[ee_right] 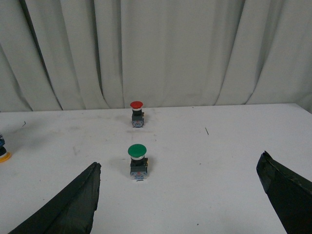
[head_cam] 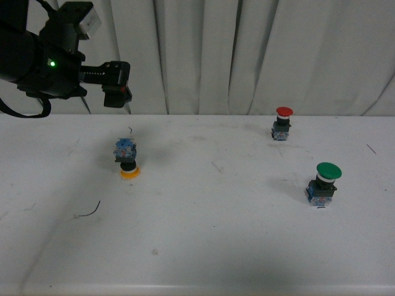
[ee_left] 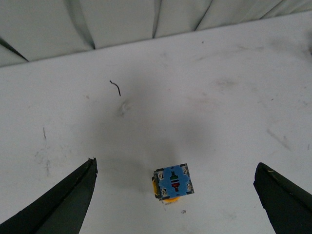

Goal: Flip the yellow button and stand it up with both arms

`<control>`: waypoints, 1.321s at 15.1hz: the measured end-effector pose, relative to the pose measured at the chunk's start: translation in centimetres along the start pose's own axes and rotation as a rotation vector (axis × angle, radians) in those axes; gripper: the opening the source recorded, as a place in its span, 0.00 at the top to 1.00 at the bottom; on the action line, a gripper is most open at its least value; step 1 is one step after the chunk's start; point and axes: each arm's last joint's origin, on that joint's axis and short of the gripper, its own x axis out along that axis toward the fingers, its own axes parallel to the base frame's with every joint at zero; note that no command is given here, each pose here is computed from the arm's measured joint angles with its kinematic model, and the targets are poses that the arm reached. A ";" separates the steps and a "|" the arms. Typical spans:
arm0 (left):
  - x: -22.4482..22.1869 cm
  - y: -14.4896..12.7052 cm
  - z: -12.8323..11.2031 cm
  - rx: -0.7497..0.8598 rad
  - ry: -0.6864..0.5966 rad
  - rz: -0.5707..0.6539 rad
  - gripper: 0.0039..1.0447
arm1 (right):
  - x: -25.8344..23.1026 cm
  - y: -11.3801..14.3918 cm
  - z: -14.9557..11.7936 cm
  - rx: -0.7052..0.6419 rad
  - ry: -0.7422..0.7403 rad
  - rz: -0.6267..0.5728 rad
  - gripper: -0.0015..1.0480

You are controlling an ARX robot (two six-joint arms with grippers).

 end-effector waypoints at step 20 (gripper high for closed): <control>7.9 -0.3 -2.4 -0.098 0.335 0.029 0.50 | 0.0 0.0 0.0 0.000 0.000 0.000 0.06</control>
